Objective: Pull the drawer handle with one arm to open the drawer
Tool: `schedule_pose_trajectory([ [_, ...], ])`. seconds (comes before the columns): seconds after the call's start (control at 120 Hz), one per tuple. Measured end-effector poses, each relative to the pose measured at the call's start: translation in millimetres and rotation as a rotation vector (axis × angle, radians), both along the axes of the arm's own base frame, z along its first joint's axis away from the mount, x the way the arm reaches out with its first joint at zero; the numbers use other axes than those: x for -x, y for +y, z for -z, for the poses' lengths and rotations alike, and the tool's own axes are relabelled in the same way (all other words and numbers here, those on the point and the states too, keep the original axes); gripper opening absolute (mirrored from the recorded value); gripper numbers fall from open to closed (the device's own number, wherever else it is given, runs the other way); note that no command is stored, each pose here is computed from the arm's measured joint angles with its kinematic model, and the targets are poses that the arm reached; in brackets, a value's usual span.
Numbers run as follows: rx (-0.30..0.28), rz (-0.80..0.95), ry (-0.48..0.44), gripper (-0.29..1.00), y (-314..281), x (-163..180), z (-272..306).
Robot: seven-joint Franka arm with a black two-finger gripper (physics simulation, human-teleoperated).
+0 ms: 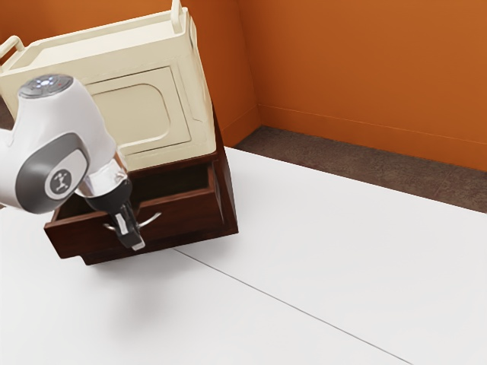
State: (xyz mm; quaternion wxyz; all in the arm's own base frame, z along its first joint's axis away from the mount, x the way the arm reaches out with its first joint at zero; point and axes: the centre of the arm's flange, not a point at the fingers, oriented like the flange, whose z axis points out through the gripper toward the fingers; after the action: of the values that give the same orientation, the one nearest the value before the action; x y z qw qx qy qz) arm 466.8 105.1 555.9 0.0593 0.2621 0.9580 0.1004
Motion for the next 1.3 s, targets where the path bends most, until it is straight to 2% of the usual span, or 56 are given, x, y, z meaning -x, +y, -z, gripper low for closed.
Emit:
schedule_pose_trajectory([
  [0.85,0.001,-0.04,-0.029,0.27,-15,19,5],
  [1.15,-0.043,-0.085,-0.081,0.37,-16,29,2],
  [1.3,-0.058,-0.115,-0.106,0.37,-19,31,1],
])
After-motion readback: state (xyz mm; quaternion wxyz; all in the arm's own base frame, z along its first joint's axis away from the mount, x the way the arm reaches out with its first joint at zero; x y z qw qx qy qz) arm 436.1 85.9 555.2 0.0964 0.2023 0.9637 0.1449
